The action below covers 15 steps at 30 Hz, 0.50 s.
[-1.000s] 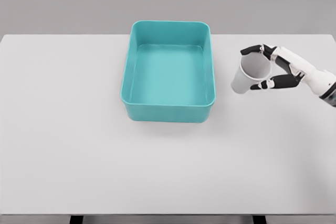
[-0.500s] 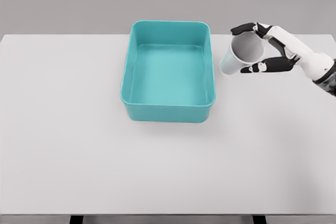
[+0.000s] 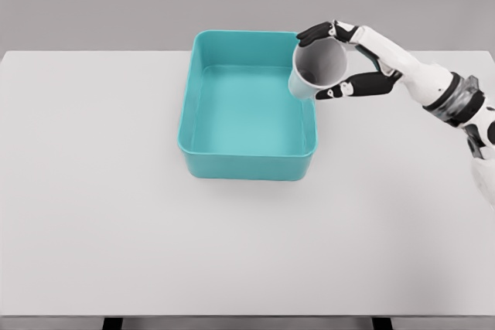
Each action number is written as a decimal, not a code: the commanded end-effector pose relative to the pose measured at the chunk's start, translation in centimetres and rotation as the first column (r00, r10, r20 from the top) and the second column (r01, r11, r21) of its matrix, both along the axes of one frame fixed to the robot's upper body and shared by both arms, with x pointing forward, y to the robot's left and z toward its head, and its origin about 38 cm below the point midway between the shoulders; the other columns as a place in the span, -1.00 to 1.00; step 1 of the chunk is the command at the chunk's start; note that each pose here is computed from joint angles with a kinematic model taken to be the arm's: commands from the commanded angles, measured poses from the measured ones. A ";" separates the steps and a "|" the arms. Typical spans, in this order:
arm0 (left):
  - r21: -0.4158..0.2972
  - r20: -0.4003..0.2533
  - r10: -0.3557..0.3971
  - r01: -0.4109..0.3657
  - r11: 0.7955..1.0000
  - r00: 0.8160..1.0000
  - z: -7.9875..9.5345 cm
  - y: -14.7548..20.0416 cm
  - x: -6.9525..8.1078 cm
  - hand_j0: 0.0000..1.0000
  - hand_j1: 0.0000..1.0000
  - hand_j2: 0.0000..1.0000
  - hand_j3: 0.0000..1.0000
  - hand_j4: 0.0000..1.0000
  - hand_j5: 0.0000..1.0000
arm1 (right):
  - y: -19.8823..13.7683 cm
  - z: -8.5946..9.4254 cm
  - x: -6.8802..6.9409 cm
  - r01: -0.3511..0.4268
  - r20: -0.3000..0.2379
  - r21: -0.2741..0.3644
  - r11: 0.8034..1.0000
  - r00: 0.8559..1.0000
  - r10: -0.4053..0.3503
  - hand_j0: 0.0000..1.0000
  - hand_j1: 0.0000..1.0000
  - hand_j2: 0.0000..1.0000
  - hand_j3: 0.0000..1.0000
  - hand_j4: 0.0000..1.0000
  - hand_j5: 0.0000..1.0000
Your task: Put the paper cup into the basket with your right arm
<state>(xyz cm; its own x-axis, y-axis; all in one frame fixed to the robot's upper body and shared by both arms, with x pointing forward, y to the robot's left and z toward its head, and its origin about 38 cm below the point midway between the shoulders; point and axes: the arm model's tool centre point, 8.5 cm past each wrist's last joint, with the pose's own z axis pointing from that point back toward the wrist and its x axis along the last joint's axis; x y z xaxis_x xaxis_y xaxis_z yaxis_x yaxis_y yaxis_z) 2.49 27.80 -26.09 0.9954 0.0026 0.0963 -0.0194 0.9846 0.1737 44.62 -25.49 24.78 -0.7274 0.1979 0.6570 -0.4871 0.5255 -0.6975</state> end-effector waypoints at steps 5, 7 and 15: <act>0.000 0.000 -0.002 0.002 1.000 1.000 0.0 0.0 0.0 1.00 1.00 1.00 1.00 1.00 1.00 | 3.0 -0.7 0.8 -0.008 0.003 -0.016 1.000 1.000 0.008 0.35 0.35 0.35 0.35 0.35 0.35; 0.000 0.000 0.000 0.000 1.000 1.000 0.0 0.0 0.0 1.00 1.00 1.00 1.00 1.00 1.00 | 4.5 -1.1 1.2 -0.014 0.004 -0.013 1.000 1.000 0.015 0.35 0.35 0.35 0.35 0.35 0.35; 0.000 0.000 -0.002 0.002 1.000 1.000 0.0 0.0 0.0 1.00 1.00 1.00 1.00 1.00 1.00 | 7.0 -1.7 2.7 0.003 0.000 -0.054 0.999 1.000 -0.003 0.35 0.35 0.35 0.35 0.35 0.35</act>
